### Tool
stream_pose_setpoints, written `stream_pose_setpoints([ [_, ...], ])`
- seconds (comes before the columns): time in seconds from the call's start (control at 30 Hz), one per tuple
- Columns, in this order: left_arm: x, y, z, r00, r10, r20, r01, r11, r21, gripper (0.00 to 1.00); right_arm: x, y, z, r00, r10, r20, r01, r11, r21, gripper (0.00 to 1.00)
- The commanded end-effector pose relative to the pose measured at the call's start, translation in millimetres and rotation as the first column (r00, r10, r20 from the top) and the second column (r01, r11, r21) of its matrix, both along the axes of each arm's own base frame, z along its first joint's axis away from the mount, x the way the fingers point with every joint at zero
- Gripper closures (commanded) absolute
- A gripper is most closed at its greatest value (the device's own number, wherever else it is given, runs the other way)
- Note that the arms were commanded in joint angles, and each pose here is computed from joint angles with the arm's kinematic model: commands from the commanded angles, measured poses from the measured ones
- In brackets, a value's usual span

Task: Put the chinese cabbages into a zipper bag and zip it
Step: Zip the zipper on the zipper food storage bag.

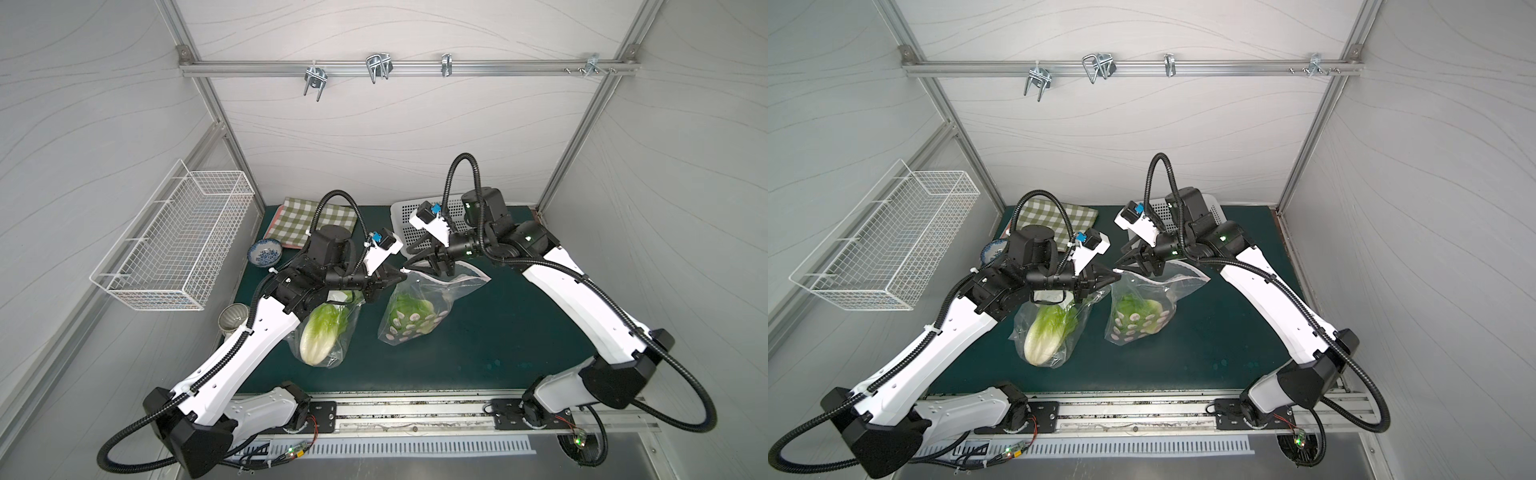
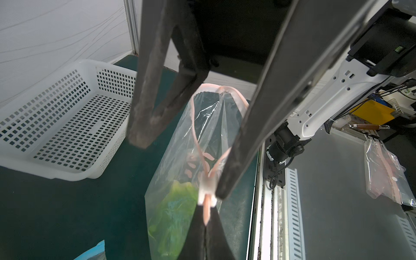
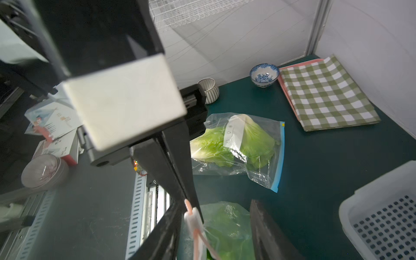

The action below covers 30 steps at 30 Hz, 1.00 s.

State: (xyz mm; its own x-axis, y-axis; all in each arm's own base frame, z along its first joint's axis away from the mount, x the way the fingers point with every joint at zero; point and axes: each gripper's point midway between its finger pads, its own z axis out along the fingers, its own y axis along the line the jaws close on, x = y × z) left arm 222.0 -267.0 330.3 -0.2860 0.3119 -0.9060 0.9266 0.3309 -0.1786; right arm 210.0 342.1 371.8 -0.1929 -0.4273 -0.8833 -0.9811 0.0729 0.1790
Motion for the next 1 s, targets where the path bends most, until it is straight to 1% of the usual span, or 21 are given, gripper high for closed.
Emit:
stream_pose_setpoints([
  [0.0,-1.9,0.8,24.1,0.996,-0.025,0.087,0.029,0.998,-0.049,1.0,-25.1,-0.8,-3.8,0.991,0.128,-0.041,-0.128,0.992,0.003,0.53],
  [0.1,1.9,3.2,24.1,0.997,-0.011,0.082,0.015,0.998,-0.055,1.0,-27.9,0.1,-2.6,0.988,0.145,-0.055,-0.144,0.989,0.015,0.59],
  [0.2,4.3,4.1,25.1,0.997,-0.002,0.08,0.007,0.998,-0.06,1.0,-28.8,0.7,-2.3,0.987,0.153,-0.057,-0.152,0.988,0.019,0.68],
  [0.3,5.3,3.6,27.0,0.997,-0.001,0.078,0.006,0.998,-0.067,1.0,-28.4,1.7,-3.6,0.986,0.155,-0.064,-0.154,0.988,0.019,0.74],
  [0.43,7.3,3.2,28.2,0.997,0.008,0.072,-0.003,0.997,-0.075,1.0,-25.4,3.3,-7.0,0.986,0.149,-0.069,-0.149,0.989,0.012,0.76],
  [0.53,8.6,2.9,28.5,0.998,0.016,0.059,-0.011,0.997,-0.08,1.0,-21.8,3.5,-7.4,0.99,0.13,-0.059,-0.129,0.992,0.008,0.8],
  [0.7,12.2,2.0,29.1,0.999,0.033,0.031,-0.03,0.995,-0.091,1.0,-14.7,4.6,-8.3,0.995,0.087,-0.042,-0.087,0.996,0.006,0.81],
  [0.83,16.4,1.8,30.3,0.998,0.058,-0.001,-0.057,0.993,-0.104,1.0,-14.5,5.1,-6.3,0.996,0.079,-0.036,-0.078,0.997,0.024,0.87],
  [0.97,26.7,6.3,29.7,0.991,0.119,-0.059,-0.125,0.985,-0.12,1.0,-10.0,2.1,-10.7,0.999,0.047,-0.018,-0.047,0.999,0.004,0.93],
])
